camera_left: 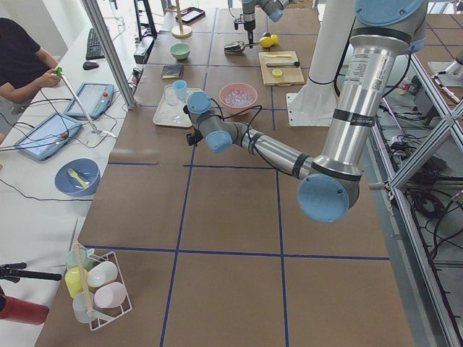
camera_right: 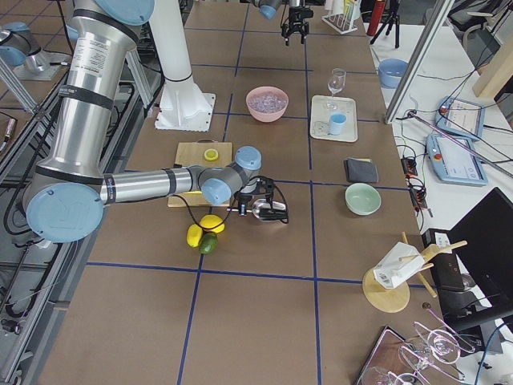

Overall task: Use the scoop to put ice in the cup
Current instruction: 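Grasp the metal scoop handle with the right gripper and lift it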

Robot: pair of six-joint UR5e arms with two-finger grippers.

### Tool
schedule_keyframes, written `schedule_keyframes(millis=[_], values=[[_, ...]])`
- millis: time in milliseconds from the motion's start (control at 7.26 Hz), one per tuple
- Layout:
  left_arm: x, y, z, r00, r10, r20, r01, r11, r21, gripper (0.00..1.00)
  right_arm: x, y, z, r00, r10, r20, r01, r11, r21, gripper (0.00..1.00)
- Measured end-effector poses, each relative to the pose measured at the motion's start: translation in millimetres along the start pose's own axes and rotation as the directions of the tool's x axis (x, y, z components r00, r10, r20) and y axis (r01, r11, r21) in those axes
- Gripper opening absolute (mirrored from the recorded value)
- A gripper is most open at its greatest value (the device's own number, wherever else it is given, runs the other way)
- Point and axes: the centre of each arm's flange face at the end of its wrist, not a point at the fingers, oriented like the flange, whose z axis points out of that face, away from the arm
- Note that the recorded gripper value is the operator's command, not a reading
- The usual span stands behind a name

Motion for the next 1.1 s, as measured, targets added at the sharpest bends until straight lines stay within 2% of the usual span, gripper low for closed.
schedule_keyframes(millis=[138, 413, 551, 826, 1101], values=[[1, -1, -1, 1.0, 0.002, 0.0, -0.002, 1.0, 0.002, 1.0, -8, -2, -16, 1.0, -0.009, 0.02, 0.009, 0.999, 0.031, 0.0], [4, -7, -4, 1.0, 0.01, 0.001, -0.01, 1.0, 0.012, 1.0, -31, -12, -73, 0.996, -0.045, 0.075, 0.034, 0.99, 0.138, 0.0], [5, -10, -6, 1.0, 0.013, 0.001, -0.013, 1.0, 0.017, 1.0, -49, -19, -95, 0.989, -0.122, 0.088, 0.103, 0.976, 0.194, 0.0], [7, -16, -7, 1.0, 0.018, 0.002, -0.018, 1.0, 0.024, 1.0, -74, -37, -123, 0.945, -0.324, 0.039, 0.299, 0.907, 0.297, 0.0], [7, -18, -8, 1.0, 0.019, 0.001, -0.019, 0.999, 0.026, 1.0, -109, -61, -143, 0.899, -0.438, -0.026, 0.423, 0.85, 0.313, 0.0]])
